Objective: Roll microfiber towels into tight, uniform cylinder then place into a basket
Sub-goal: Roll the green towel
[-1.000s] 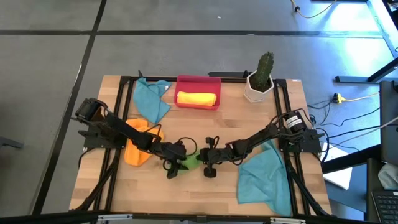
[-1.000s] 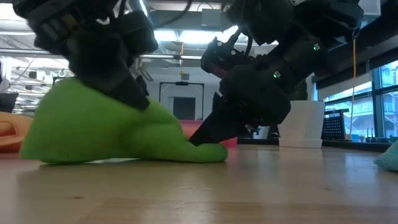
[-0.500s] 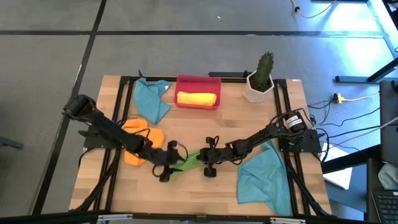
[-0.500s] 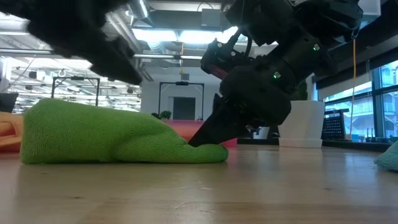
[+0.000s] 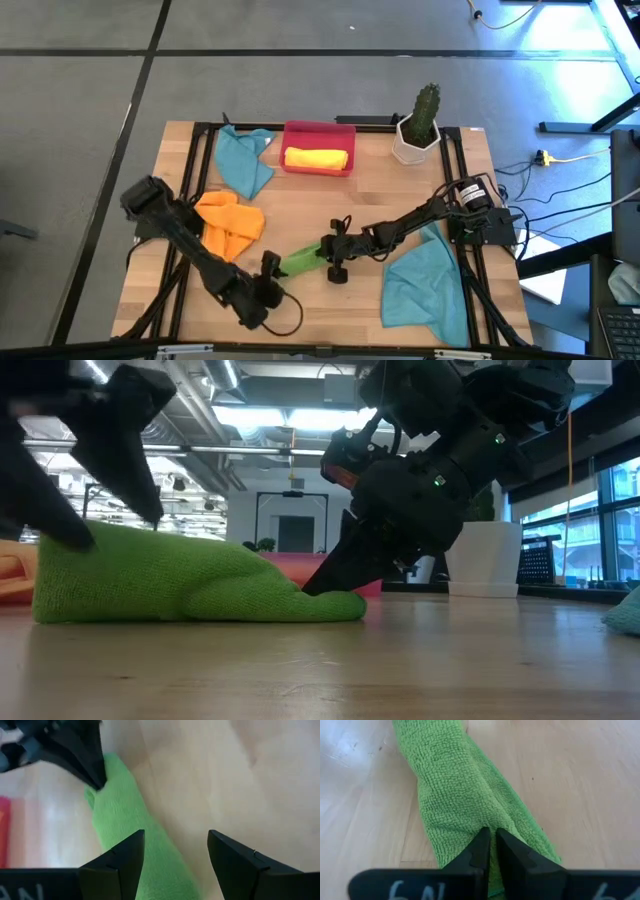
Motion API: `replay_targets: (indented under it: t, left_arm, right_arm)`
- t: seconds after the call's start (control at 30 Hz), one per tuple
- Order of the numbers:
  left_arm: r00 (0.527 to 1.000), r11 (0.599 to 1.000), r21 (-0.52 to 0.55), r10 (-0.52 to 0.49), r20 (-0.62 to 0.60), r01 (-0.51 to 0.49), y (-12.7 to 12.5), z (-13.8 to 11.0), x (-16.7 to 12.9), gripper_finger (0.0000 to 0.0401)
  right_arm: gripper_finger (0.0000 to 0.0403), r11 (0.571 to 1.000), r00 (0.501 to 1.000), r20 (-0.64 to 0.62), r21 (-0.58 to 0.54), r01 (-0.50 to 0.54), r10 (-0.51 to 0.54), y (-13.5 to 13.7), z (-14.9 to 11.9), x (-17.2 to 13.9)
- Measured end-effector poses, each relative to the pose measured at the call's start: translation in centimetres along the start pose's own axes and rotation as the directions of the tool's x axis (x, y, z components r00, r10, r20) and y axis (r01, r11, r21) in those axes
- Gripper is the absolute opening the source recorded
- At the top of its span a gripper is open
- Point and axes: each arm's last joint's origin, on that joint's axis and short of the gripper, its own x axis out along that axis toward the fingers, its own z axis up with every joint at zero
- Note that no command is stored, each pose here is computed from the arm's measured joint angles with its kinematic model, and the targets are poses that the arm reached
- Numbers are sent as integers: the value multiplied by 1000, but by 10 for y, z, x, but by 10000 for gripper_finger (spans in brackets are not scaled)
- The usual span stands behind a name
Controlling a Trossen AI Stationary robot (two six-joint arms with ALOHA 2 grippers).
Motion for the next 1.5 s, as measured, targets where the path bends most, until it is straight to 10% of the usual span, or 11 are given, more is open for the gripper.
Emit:
replay_targets:
  t: [0.4, 1.5]
  left_arm:
    - [945, 996, 65, 83, -317, -66, 2, 12, 28, 206]
    - [886, 987, 82, 159, -437, -137, -13, -4, 47, 293]
  right_arm:
    - [37, 1000, 1000, -2, 0, 0, 0, 0, 0, 0]
    - [37, 1000, 1000, -3, 2, -3, 3, 0, -1, 0]
